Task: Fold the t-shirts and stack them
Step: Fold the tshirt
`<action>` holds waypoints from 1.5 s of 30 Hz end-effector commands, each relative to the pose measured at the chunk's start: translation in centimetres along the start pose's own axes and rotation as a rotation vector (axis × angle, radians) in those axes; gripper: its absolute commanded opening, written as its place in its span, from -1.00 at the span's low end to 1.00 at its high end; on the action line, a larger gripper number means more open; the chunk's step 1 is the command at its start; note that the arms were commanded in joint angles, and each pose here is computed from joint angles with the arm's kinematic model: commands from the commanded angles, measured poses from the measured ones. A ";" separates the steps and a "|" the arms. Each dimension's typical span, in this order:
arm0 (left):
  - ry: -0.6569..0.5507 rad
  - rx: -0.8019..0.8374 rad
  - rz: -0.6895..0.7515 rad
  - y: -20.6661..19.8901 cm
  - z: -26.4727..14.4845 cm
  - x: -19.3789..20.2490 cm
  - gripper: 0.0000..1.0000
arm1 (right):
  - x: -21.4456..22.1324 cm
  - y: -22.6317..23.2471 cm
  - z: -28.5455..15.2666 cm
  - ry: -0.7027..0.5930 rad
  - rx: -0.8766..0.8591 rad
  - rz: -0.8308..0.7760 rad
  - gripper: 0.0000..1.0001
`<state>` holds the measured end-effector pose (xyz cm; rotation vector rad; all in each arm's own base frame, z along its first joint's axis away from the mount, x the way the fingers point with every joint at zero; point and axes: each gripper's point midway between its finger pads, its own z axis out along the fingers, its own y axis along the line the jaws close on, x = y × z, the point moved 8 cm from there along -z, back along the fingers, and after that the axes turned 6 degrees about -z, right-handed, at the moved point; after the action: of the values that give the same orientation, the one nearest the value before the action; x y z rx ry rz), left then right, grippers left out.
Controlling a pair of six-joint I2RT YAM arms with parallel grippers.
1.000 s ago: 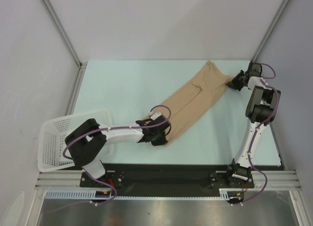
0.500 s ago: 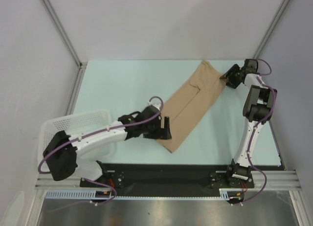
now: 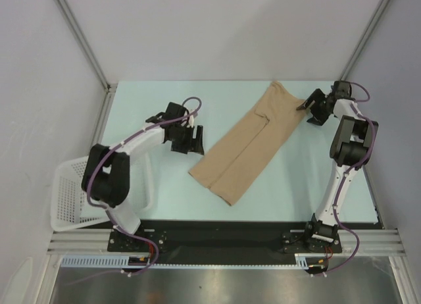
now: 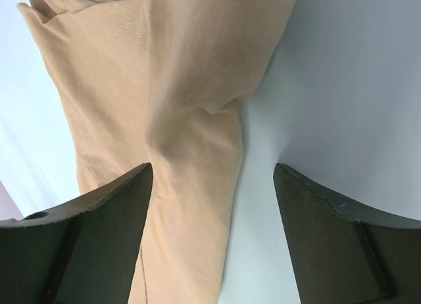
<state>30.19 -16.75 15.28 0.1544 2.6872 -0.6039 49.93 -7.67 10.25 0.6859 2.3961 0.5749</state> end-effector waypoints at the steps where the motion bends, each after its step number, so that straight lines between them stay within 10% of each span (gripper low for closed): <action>1: 0.117 0.088 0.025 0.9 1.0 1.4 0.54 | 0.8 -0.5 -0.4 0.056 -0.004 -0.024 0.61; 17: 0.247 0.033 -0.040 2.7 3.2 5.6 0.14 | 1.3 -0.9 2.7 0.069 0.012 0.001 0.36; 23: 0.290 0.023 -0.057 2.8 4.2 6.5 -0.47 | 1.2 -0.9 4.3 0.060 0.019 0.011 0.12; 25: 0.283 -0.004 -0.070 3.0 4.1 6.7 -0.99 | 0.8 -0.5 4.9 0.052 0.018 -0.006 -0.15; 31: 0.230 -0.023 -0.137 2.6 2.8 8.8 -0.99 | -0.1 2.5 6.4 0.016 -0.023 -0.067 -0.70; 45: 0.107 0.063 -0.275 -4.3 1.5 17.7 -1.00 | 2.8 12.2 10.3 0.058 -0.219 -0.251 -0.70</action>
<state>15.22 -19.08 8.44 -0.0218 2.8558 -0.7181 58.33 4.02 8.08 0.3329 2.3661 0.7074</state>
